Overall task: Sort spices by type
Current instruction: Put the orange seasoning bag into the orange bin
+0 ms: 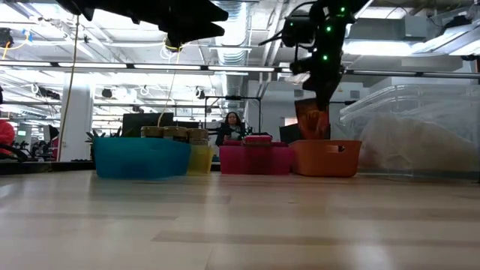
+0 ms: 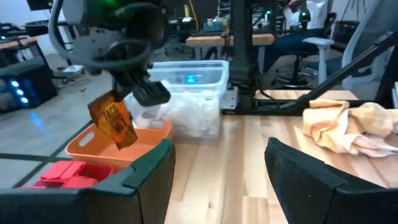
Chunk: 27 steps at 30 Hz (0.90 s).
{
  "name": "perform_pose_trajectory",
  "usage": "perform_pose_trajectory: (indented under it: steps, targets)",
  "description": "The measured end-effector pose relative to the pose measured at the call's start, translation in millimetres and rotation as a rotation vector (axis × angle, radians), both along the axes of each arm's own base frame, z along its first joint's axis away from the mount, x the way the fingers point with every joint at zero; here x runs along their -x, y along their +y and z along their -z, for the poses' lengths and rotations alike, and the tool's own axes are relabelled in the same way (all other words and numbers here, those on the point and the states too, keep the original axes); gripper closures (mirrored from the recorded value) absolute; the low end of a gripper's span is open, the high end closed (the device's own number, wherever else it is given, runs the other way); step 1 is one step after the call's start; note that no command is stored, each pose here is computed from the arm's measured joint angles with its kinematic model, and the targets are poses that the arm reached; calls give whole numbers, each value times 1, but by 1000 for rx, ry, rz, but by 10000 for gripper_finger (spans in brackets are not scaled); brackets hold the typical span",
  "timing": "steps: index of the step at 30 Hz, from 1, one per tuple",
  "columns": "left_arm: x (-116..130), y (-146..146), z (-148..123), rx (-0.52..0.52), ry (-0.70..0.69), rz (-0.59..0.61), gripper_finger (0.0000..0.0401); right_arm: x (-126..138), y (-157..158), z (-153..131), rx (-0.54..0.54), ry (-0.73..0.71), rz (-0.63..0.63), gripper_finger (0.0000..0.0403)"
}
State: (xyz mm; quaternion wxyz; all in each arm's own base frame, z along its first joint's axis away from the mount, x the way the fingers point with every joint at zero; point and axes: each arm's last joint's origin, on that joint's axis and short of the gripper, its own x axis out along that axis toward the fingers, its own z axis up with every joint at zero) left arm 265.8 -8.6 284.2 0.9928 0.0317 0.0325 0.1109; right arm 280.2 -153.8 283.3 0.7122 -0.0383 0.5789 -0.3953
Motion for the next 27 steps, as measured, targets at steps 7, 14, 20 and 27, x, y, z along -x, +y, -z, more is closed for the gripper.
perform_pose_trajectory:
  steps: [7,14,20,27]
  targets:
    - [0,-3,1,36,-3,13,166,-8,4,22,-44,57,-8,381]
    - [0,-10,1,34,1,40,166,-16,0,46,-98,131,20,381]
    - [1,-13,2,30,14,49,166,-20,-2,58,-107,151,42,369]
    - [1,-13,2,22,17,50,166,-21,-2,59,-108,153,41,314]
